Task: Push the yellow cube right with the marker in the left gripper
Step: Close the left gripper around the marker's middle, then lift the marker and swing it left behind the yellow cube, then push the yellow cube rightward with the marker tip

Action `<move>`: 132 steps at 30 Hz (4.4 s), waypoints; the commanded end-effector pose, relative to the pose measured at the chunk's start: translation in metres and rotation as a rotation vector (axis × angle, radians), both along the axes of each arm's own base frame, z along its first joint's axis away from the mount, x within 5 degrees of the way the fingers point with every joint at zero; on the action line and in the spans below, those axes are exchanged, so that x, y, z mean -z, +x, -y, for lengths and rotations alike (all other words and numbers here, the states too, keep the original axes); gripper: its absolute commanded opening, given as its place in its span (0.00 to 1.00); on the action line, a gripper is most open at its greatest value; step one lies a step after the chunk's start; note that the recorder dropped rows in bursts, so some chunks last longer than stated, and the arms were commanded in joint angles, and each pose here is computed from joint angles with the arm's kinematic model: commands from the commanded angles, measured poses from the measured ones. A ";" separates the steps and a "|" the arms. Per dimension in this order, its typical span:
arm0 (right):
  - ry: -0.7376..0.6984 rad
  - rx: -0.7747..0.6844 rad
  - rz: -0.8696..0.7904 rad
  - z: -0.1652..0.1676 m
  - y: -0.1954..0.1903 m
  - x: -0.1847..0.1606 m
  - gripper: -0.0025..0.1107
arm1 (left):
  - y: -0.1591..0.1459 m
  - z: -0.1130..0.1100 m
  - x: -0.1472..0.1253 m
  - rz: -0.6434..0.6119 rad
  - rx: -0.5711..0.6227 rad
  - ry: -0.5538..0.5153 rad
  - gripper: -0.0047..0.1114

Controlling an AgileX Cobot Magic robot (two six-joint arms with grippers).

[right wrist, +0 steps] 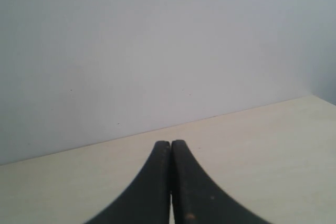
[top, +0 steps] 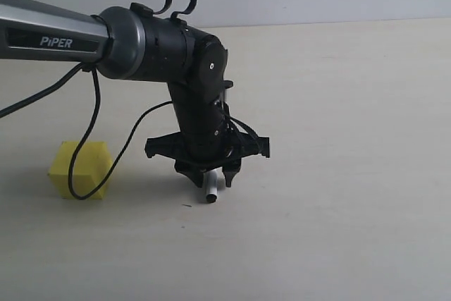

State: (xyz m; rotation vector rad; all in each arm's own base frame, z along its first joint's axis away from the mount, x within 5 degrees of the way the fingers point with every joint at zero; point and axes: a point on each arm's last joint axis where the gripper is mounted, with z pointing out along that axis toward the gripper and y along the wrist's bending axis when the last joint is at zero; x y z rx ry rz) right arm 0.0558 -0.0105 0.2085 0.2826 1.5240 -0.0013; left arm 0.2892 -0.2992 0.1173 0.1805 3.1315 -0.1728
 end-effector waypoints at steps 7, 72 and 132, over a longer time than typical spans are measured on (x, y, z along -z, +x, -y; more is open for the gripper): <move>-0.005 0.003 0.010 0.000 0.000 0.000 0.02 | -0.001 0.001 0.005 -0.009 0.038 0.011 0.27; -0.005 0.003 0.010 0.000 0.000 0.000 0.02 | -0.026 -0.302 -0.115 0.236 1.147 0.315 0.04; -0.005 0.004 0.007 0.000 0.000 0.001 0.02 | 0.001 -0.262 -0.043 0.208 1.424 0.222 0.04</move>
